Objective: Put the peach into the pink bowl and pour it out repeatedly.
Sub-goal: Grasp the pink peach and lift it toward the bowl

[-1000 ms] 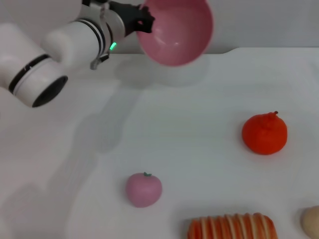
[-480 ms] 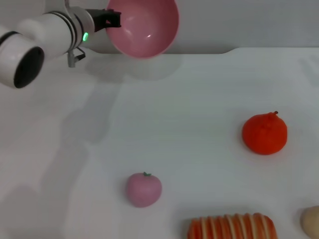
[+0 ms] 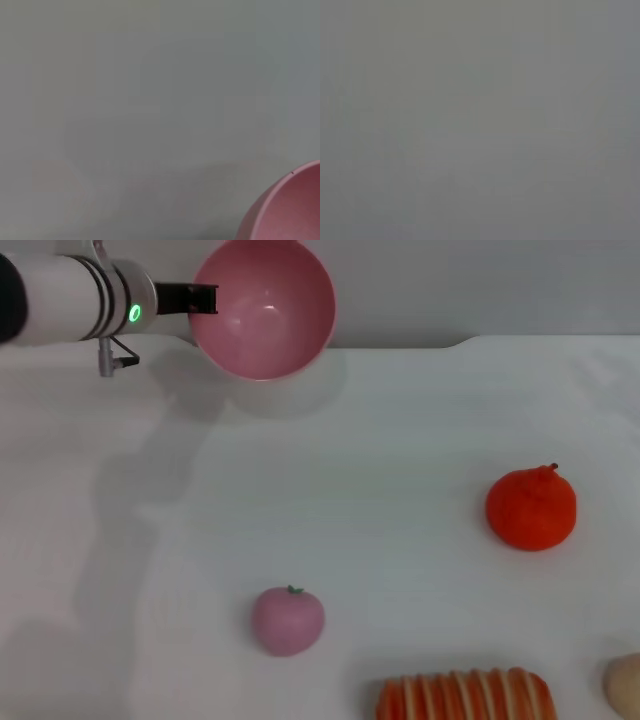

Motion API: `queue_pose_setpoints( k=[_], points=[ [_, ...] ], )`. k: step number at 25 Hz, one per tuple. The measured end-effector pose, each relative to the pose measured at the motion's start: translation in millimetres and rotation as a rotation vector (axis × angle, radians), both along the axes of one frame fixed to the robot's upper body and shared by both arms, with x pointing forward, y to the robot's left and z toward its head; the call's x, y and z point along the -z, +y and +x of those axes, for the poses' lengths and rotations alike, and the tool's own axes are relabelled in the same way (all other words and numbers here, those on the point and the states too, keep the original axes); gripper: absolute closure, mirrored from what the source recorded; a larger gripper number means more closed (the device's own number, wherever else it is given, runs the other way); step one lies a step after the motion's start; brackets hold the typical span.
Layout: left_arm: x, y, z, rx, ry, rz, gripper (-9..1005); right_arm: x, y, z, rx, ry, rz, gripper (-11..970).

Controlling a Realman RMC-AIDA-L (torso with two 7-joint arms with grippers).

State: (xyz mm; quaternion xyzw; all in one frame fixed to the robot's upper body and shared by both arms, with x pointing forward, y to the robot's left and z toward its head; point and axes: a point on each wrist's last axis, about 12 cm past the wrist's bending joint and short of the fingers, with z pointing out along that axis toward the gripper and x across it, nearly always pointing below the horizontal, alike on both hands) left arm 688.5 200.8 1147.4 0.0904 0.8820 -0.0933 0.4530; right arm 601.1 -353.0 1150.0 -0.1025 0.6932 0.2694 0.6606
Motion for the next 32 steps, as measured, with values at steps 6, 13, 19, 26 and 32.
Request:
queue_pose_setpoints(
  k=[6,13,19,26,32],
  points=[
    [-6.7,10,-3.5,0.166,0.083,-0.086,951,-7.9,23,4.7,-0.162,0.029,-0.096,538],
    [-13.5,23,-10.6,0.295,0.077,-0.236,950,-23.2,54,4.8,-0.372,0.07,-0.217,539],
    [-9.8,28,-12.5,0.291,0.083,-0.245,950,-52.4,81,-5.7,-0.601,0.097,-0.331,540],
    [-6.0,32,-12.7,0.268,0.079,-0.239,950,-74.0,111,-14.7,-0.735,0.199,-0.437,535],
    [-1.1,35,-14.5,0.255,0.089,-0.24,951,-71.2,146,-13.4,-0.855,0.301,-0.506,531]
  ],
)
